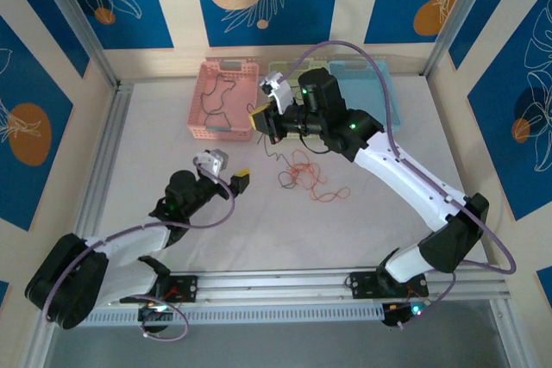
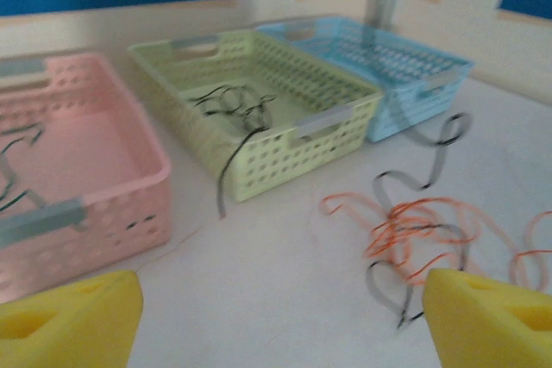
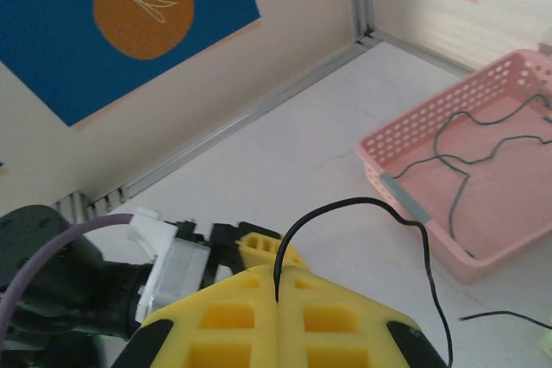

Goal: Untangle the cables

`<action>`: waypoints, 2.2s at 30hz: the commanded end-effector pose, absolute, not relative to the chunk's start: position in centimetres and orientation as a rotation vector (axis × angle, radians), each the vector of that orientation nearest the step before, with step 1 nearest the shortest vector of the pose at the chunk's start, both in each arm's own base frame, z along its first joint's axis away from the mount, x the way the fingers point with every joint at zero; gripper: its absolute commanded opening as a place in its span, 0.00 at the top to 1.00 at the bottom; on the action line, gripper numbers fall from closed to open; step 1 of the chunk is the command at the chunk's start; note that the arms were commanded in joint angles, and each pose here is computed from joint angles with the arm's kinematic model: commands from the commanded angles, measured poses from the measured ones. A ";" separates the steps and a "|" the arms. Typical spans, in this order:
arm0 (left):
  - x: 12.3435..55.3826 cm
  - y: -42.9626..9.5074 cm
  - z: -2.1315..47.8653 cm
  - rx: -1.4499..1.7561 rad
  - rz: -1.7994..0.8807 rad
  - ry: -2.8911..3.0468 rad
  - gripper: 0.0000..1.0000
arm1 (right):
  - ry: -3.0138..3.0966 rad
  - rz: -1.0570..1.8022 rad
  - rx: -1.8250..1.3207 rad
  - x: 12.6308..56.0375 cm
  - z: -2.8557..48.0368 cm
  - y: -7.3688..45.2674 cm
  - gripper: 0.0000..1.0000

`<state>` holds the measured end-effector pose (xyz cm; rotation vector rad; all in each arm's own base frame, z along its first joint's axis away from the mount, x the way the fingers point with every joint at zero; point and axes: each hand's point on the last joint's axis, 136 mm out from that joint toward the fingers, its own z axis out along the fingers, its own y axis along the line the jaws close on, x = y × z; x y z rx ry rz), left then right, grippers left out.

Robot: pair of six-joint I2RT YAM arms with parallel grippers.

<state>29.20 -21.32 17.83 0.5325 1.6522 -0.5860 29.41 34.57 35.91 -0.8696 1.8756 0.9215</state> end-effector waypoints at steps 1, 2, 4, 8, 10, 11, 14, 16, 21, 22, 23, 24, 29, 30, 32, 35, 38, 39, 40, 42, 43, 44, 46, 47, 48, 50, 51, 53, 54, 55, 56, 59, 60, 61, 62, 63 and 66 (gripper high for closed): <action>27.8 -24.2 19.7 0.622 -0.780 1.541 0.14 | 1.866 1.019 -0.876 28.6 36.6 35.4 1.00; 27.6 -24.7 19.8 0.637 -0.815 1.526 0.14 | 1.865 1.023 -0.870 28.7 36.7 35.4 1.00; 27.6 -25.6 20.1 0.659 -0.867 1.494 0.14 | 1.869 1.031 -0.867 28.7 36.5 35.4 1.00; 29.2 -26.5 20.9 0.632 -0.869 1.463 0.13 | 1.871 1.060 -0.864 28.5 36.2 35.3 1.00; 30.2 -27.1 21.3 0.623 -0.878 1.451 0.14 | 1.874 1.078 -0.860 28.4 36.0 35.2 1.00; 30.4 -27.4 21.5 0.624 -0.893 1.438 0.13 | 1.875 1.085 -0.858 28.4 35.9 35.2 1.00; 31.3 -28.4 22.3 0.612 -0.946 1.396 0.13 | 1.882 1.101 -0.854 28.5 35.6 34.9 1.00; 31.9 -29.1 22.7 0.603 -0.980 1.383 0.13 | 1.881 1.105 -0.853 28.5 35.6 34.8 1.00; 33.5 -30.2 22.5 0.572 -1.033 1.395 0.32 | 1.883 1.119 -0.849 28.4 35.4 34.2 1.00; 33.6 -30.3 22.3 0.563 -1.035 1.397 0.47 | 1.886 1.119 -0.843 28.6 35.3 34.1 1.00; 33.7 -30.3 22.2 0.556 -1.037 1.397 0.61 | 1.889 1.116 -0.838 28.7 35.2 33.9 1.00; 33.7 -30.1 22.1 0.546 -1.038 1.395 0.75 | 1.890 1.113 -0.826 28.9 35.2 33.6 1.00; 32.7 -29.2 22.2 0.518 -1.038 1.390 1.00 | 1.920 1.099 -0.709 31.1 34.9 31.8 1.00; 32.4 -28.9 22.3 0.514 -1.036 1.389 1.00 | 1.938 1.090 -0.672 31.8 34.6 31.3 0.97; 31.8 -28.2 22.6 0.496 -1.025 1.388 1.00 | 1.989 1.032 -0.575 33.8 33.4 30.2 0.76; 31.3 -26.8 23.4 0.456 -0.995 1.400 1.00 | 2.095 0.896 -0.399 37.2 30.3 27.5 0.59; 31.6 -24.9 24.1 0.396 -0.902 1.487 1.00 | 2.156 0.774 -0.358 39.0 26.9 25.5 0.55; 31.8 -24.0 24.2 0.370 -0.851 1.537 1.00 | 2.188 0.730 -0.351 39.5 25.6 24.9 0.55; 31.9 -23.5 24.2 0.367 -0.798 1.585 1.00 | 2.225 0.688 -0.349 39.8 24.4 24.4 0.55; 31.8 -22.4 24.8 0.368 -0.720 1.604 1.00 | 2.337 0.603 -0.347 39.9 21.5 23.5 0.55; 31.7 -21.9 24.9 0.367 -0.700 1.604 1.00 | 2.405 0.577 -0.343 39.6 19.7 23.1 0.55; 31.6 -21.6 25.0 0.369 -0.701 1.602 1.00 | 2.451 0.581 -0.356 39.2 18.4 23.1 0.55; 31.5 -20.9 25.0 0.356 -0.704 1.607 1.00 | 2.533 0.653 -0.443 37.3 15.5 24.4 0.57; 31.5 -20.7 24.8 0.354 -0.703 1.610 1.00 | 2.558 0.678 -0.489 36.5 14.7 25.0 0.58; 31.5 -20.4 24.7 0.351 -0.697 1.613 1.00 | 2.586 0.691 -0.541 35.6 13.7 25.7 0.58; 31.6 -20.2 24.2 0.349 -0.688 1.622 1.00 | 2.611 0.713 -0.630 34.0 12.4 27.0 0.58; 31.6 -20.0 24.0 0.347 -0.679 1.626 1.00 | 2.614 0.754 -0.681 33.1 12.0 27.8 0.58; 31.6 -19.7 23.7 0.342 -0.666 1.633 1.00 | 2.598 0.862 -0.807 31.1 11.7 29.7 0.58; 31.6 -19.5 23.6 0.342 -0.660 1.633 1.00 | 2.593 0.878 -0.864 30.3 11.6 30.5 0.58; 31.6 -19.3 23.4 0.341 -0.654 1.639 1.00 | 2.587 0.871 -0.913 29.8 11.3 31.1 0.57; 31.6 -19.2 23.4 0.340 -0.649 1.639 1.00 | 2.577 0.873 -0.949 29.4 11.2 31.5 0.57; 31.5 -18.6 23.4 0.330 -0.631 1.640 1.00 | 2.564 0.924 -1.035 28.0 10.7 32.9 0.56; 31.5 -18.5 23.4 0.326 -0.627 1.641 1.00 | 2.566 0.955 -1.066 27.3 10.6 33.4 0.56; 31.5 -18.3 23.5 0.322 -0.621 1.640 1.00 | 2.570 0.980 -1.096 26.7 10.3 33.8 0.56; 31.5 -18.1 23.5 0.318 -0.616 1.638 1.00 | 2.571 0.995 -1.117 26.3 10.0 34.2 0.55; 31.4 -18.1 23.5 0.316 -0.614 1.637 1.00 | 2.573 1.018 -1.137 25.9 9.7 34.6 0.56; 31.3 -17.8 23.5 0.311 -0.607 1.636 1.00 | 2.570 1.103 -1.180 24.9 9.4 35.7 0.56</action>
